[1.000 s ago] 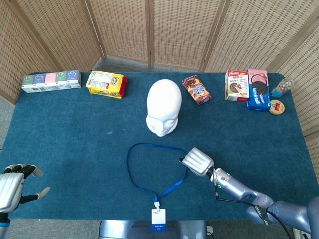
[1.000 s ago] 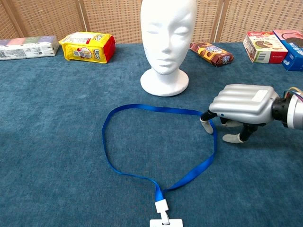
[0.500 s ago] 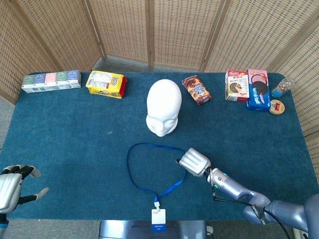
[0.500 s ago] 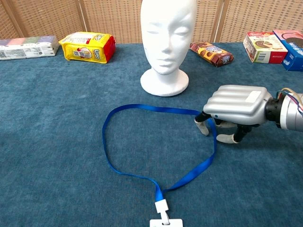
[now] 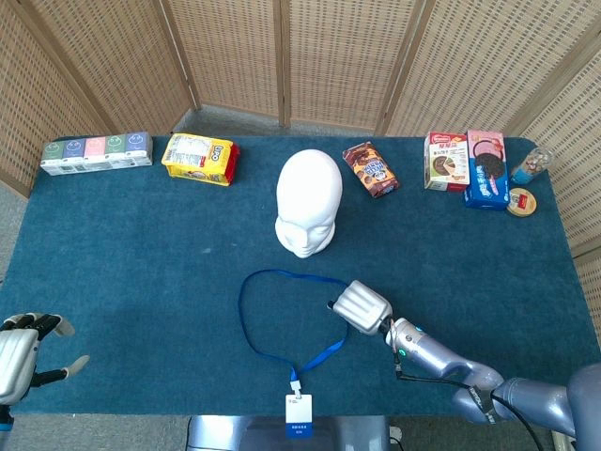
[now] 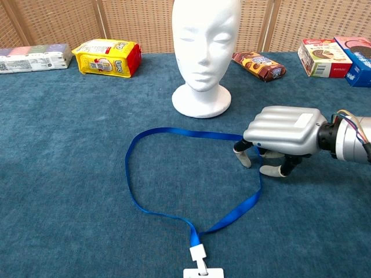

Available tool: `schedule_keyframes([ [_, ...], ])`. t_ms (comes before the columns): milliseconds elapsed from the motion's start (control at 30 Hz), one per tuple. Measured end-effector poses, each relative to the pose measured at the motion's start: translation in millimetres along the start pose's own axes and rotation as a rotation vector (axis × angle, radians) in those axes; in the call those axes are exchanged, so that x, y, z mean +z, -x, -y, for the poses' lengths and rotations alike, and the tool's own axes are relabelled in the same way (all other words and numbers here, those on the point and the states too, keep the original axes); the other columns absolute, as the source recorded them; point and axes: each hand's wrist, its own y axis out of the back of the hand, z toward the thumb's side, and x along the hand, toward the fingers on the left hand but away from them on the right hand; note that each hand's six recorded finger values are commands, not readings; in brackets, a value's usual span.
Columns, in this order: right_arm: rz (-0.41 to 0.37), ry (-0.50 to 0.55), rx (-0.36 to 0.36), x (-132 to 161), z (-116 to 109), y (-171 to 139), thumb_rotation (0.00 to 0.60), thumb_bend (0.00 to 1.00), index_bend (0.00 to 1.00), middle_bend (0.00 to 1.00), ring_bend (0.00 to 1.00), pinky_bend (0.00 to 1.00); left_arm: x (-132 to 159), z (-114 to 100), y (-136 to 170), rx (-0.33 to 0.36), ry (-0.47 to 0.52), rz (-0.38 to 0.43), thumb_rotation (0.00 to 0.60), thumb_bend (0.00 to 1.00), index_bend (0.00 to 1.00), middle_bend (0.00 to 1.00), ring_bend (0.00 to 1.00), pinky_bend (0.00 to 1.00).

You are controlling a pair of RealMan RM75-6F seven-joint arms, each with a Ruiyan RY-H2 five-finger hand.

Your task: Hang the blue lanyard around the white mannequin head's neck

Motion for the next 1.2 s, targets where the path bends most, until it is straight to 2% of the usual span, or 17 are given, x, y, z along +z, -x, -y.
schedule_keyframes([
  [1200,0.015,-0.012,0.013,-4.4,7.1,-6.1,0.600,0.49,0.45,0.96,1.00,1.00,4.4,-0.4,-1.2,0.008,0.009,0.014,0.466,0.11,0.43,0.49,0.36,0.28],
])
